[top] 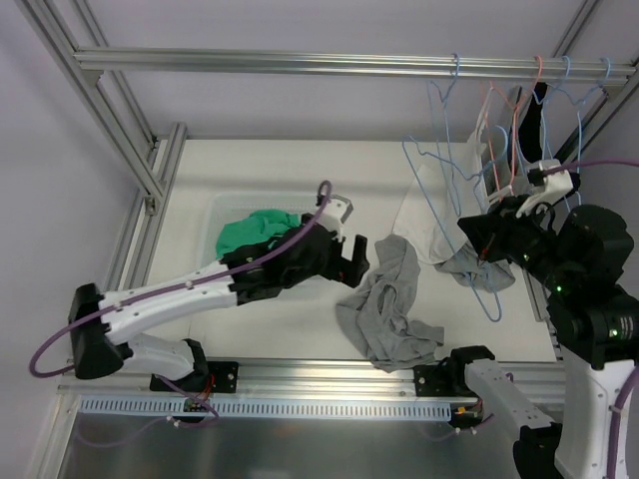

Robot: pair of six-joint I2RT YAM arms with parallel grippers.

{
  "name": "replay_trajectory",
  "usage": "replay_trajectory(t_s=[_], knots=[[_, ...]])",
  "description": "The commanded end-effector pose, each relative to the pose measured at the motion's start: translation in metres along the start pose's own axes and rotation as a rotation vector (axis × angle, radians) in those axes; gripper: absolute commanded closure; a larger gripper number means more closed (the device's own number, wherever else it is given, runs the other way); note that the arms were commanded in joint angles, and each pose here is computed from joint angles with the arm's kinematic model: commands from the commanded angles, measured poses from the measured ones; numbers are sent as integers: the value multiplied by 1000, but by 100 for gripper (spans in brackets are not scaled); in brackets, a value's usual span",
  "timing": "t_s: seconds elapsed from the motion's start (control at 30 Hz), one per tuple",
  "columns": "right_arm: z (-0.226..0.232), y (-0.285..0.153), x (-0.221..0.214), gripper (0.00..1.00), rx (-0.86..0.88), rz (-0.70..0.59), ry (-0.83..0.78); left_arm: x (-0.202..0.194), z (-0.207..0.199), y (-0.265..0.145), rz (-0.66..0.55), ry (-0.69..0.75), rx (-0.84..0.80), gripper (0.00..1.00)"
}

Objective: Remove the tank top from the hanger

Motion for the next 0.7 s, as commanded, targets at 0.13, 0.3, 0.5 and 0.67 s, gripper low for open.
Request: replay_trajectory(t_s=[0.13,0.3,0.5,0.67], knots=[[1,53,51,100,21,-14,-12,40,50,-88,-194,-2,138,1],[-13,103,78,100,-72,-23,-18,31,66,-115,-228,-24,144,1],[-24,157,108,100,-224,-41,-100,15,67,-123,-194,-23,103,1],[-34,183,114,100,-298,-36,-120,5,70,-121,-173,-18,106,1]])
Point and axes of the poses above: each gripper's point midway between its finger pads, its own y axis out along the fingers, its own z axis along the line the jaws close on, x = y × z, the point moved 1 cm from there along -y, back along the fingers, and after that the axes turned 1 degree about y, right-handed, at the moved point
